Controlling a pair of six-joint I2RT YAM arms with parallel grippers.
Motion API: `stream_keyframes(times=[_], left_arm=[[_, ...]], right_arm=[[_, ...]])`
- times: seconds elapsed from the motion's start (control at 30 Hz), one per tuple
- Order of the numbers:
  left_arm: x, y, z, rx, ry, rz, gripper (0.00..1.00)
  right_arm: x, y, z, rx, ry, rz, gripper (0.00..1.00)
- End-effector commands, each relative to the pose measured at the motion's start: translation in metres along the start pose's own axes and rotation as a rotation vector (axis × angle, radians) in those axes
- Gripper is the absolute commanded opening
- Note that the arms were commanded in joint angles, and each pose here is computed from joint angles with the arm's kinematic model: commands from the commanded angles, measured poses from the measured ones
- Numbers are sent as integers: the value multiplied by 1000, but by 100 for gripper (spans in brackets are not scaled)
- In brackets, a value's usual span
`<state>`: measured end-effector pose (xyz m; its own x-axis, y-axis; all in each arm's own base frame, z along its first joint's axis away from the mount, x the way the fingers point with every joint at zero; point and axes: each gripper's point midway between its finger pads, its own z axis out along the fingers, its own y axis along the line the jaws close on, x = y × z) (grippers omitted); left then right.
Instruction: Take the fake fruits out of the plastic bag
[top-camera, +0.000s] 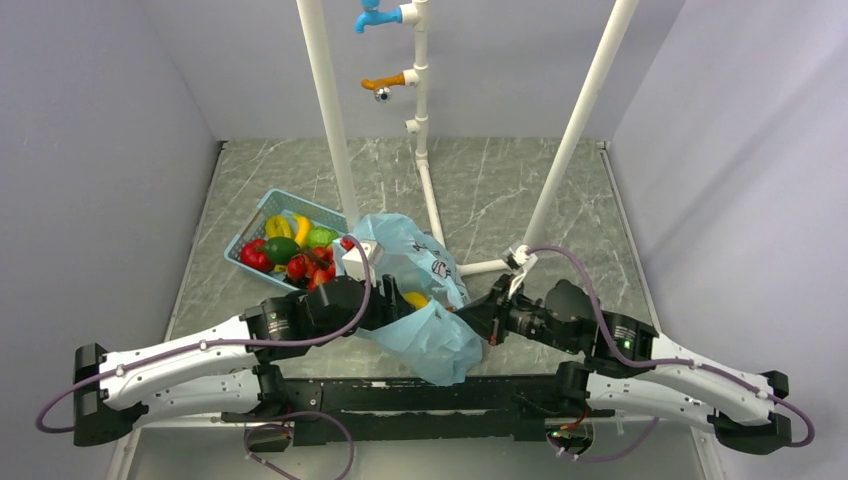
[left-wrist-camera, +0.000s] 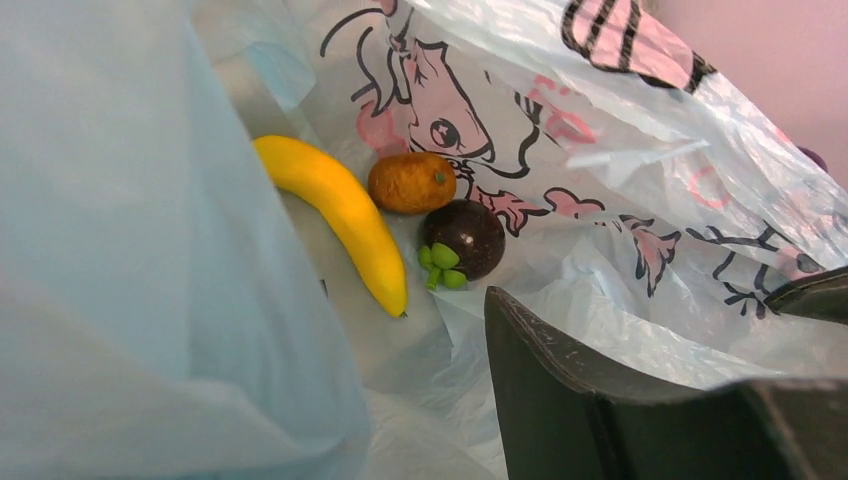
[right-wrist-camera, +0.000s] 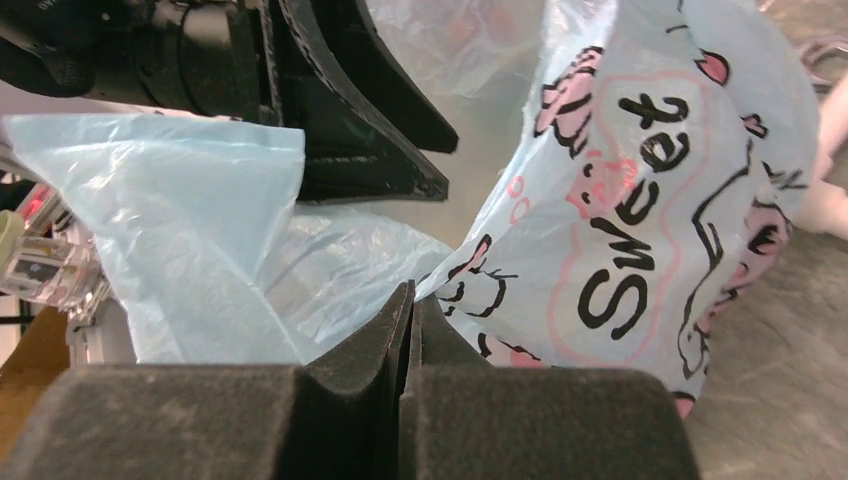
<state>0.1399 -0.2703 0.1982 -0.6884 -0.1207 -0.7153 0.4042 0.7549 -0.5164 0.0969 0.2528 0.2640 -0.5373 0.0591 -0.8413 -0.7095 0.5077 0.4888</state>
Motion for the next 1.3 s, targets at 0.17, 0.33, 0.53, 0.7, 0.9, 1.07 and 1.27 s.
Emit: stream_keyframes(times=[0.17,0.33,0.53,0.7,0.9,1.07,1.27], left_arm=[[-12,-13,37,-68,-28,26,61],[3,-2,62,-150,-7,-10,55],[24,11,85,-202,22,-73,56],[36,13,109,-194,66,-112,63],[50,12,139,-209,128,-137,80],[77,29,152,-298,199,-134,69],[104,49,157,-346,246,-123,65]], right_arm=[[13,-45,-20,223,0,68,0],[11,-70,-36,365,-39,120,0],[13,-80,-47,413,-47,145,0],[14,-80,-46,410,-50,150,0],[13,-77,-43,398,-50,152,0],[11,-79,-47,407,-61,153,0],[14,-83,-50,418,-66,157,0]])
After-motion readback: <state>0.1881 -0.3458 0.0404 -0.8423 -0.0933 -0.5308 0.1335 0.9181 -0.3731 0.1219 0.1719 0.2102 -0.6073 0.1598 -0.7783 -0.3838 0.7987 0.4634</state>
